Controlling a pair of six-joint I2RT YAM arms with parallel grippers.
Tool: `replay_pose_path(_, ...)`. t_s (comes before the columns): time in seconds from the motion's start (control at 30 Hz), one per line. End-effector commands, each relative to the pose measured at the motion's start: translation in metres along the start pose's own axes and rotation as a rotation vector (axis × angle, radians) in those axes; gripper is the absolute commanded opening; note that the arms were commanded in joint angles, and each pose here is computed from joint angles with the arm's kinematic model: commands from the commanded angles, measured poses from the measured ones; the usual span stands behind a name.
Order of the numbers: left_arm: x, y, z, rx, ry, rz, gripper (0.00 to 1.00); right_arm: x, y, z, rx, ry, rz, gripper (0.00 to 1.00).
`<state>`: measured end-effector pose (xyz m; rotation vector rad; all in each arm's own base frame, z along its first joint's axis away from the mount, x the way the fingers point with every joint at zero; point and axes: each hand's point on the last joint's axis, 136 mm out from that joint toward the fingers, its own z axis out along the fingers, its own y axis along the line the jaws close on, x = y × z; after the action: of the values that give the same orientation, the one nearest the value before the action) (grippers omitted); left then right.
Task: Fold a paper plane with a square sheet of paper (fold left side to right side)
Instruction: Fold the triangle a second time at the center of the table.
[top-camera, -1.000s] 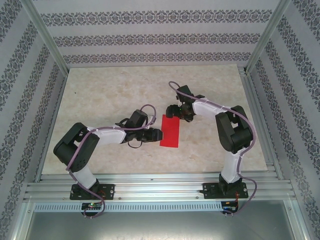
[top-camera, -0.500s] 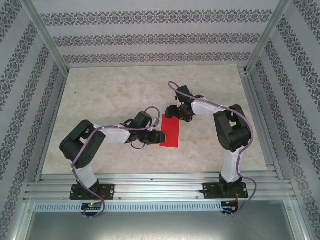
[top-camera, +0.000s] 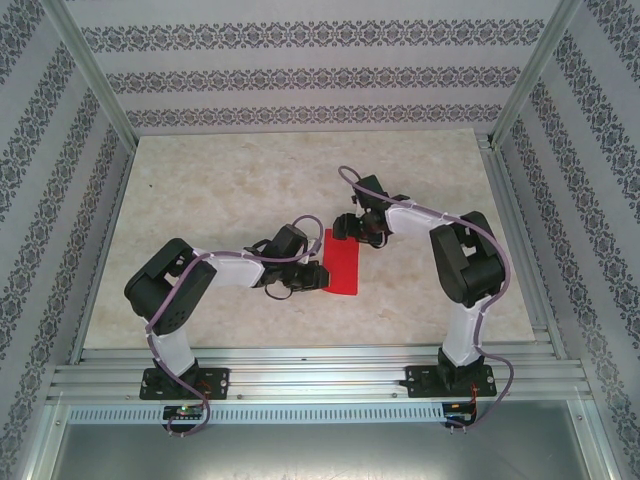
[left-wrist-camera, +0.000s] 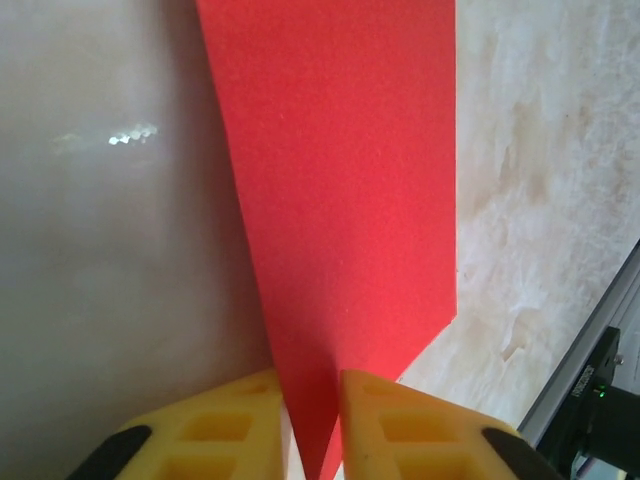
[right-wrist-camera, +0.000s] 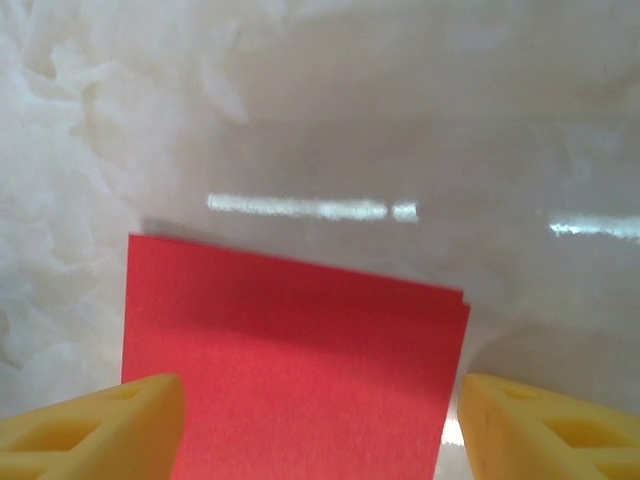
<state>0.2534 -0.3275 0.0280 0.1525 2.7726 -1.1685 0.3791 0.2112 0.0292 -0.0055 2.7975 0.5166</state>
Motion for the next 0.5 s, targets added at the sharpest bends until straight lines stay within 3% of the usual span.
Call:
replay_pose_path(0.0, -0.008, -0.014, 0.002, 0.045, -0.035, -0.001, 0.15, -0.012, 0.015, -0.036, -0.096, -0.096, 0.03, 0.73)
replay_pose_path(0.17, -0.013, -0.022, -0.001, 0.099, -0.077, -0.058, 0.1, 0.014, 0.012, -0.071, -0.193, -0.132, 0.12, 0.73)
replay_pose_path(0.47, -0.02, -0.035, -0.009, 0.144, -0.108, -0.087, 0.09, 0.085, 0.008, -0.076, -0.357, 0.002, 0.285, 0.73)
